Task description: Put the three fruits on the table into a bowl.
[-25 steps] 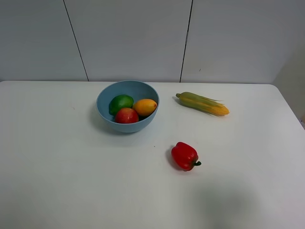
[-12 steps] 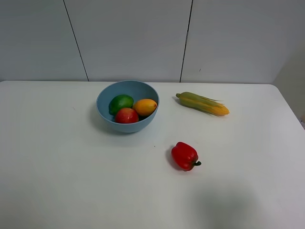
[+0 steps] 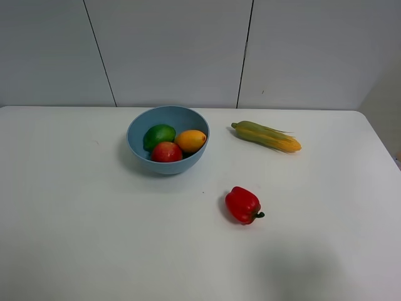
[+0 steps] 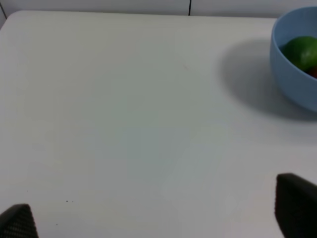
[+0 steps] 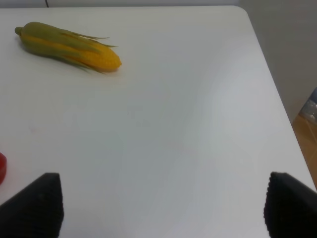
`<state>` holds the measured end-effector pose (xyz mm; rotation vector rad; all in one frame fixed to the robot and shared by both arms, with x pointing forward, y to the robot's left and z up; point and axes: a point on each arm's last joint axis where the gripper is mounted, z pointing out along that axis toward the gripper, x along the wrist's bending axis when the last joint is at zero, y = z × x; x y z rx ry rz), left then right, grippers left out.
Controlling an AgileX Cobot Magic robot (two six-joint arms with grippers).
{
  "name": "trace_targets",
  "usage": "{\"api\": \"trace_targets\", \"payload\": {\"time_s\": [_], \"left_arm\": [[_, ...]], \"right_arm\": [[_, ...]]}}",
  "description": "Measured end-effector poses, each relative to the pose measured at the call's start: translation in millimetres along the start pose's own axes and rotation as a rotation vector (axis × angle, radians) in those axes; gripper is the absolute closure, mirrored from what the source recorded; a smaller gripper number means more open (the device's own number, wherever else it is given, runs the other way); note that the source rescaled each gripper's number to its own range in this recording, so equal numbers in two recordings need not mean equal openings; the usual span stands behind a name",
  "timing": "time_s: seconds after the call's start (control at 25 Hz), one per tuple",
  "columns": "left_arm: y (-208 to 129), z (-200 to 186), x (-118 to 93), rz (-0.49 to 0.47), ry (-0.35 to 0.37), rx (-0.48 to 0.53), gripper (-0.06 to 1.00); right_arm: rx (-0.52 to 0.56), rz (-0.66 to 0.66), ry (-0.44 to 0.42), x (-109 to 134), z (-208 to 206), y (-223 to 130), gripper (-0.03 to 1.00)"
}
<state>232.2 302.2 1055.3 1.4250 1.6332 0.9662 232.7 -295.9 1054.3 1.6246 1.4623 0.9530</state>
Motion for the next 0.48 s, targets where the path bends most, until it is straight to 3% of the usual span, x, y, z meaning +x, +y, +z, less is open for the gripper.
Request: {"api": "trace_targets", "payload": {"time_s": [0.48], "left_arm": [[0.0, 0.0, 0.0, 0.0, 0.0, 0.0, 0.07]], "right_arm": [[0.0, 0.0, 0.0, 0.0, 0.0, 0.0, 0.47]]}}
